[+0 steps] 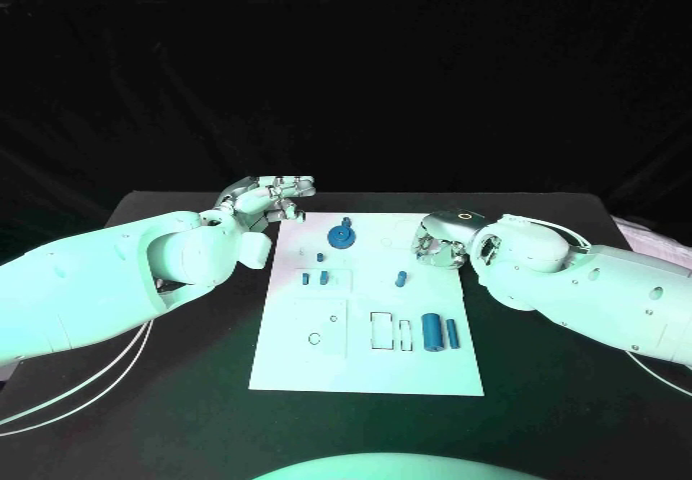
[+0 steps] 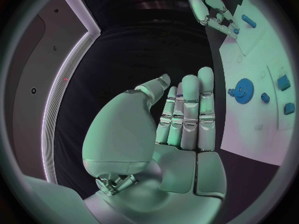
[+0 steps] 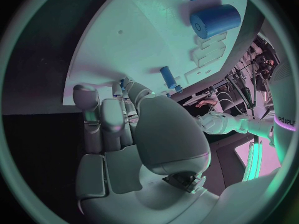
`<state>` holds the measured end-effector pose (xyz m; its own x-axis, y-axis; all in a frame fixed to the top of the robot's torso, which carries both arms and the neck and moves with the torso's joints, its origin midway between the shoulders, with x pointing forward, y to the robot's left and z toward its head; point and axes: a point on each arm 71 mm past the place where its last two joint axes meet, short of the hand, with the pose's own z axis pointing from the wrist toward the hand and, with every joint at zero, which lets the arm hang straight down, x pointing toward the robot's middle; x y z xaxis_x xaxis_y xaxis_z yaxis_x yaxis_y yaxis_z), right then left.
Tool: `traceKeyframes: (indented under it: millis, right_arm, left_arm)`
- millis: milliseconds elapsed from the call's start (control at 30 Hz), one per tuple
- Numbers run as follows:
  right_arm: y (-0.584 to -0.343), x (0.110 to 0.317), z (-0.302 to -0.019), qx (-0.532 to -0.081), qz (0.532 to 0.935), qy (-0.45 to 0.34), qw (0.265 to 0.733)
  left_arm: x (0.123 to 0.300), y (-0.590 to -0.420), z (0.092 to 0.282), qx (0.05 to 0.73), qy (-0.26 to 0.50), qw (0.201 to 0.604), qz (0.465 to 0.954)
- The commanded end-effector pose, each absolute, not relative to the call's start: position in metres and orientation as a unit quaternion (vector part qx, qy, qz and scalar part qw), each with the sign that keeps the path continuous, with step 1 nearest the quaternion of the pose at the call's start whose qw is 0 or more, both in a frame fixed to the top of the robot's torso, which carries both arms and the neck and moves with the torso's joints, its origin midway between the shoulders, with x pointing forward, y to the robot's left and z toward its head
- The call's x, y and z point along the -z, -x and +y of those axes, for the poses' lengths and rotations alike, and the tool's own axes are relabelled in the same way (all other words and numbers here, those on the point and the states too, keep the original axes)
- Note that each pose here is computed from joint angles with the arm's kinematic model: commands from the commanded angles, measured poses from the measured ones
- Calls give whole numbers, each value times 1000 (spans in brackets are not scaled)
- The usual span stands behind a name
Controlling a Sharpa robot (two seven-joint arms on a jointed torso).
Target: Assemble the parts on the task board
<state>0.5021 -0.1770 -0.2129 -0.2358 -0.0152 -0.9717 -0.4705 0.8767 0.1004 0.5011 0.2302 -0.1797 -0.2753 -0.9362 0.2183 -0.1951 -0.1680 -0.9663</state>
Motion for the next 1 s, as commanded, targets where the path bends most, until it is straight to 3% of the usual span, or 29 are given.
traceKeyframes:
  millis: [33,467,1000]
  right_arm:
    - [-500,222,-176,-171,782,177,573]
    - [-497,230,-169,-141,779,204,577]
    - [-492,215,-171,-184,723,173,643]
  left_arm:
    - [178,-500,228,580,506,318,553]
    - [178,-499,227,580,502,319,557]
    - [178,-499,228,575,497,327,562]
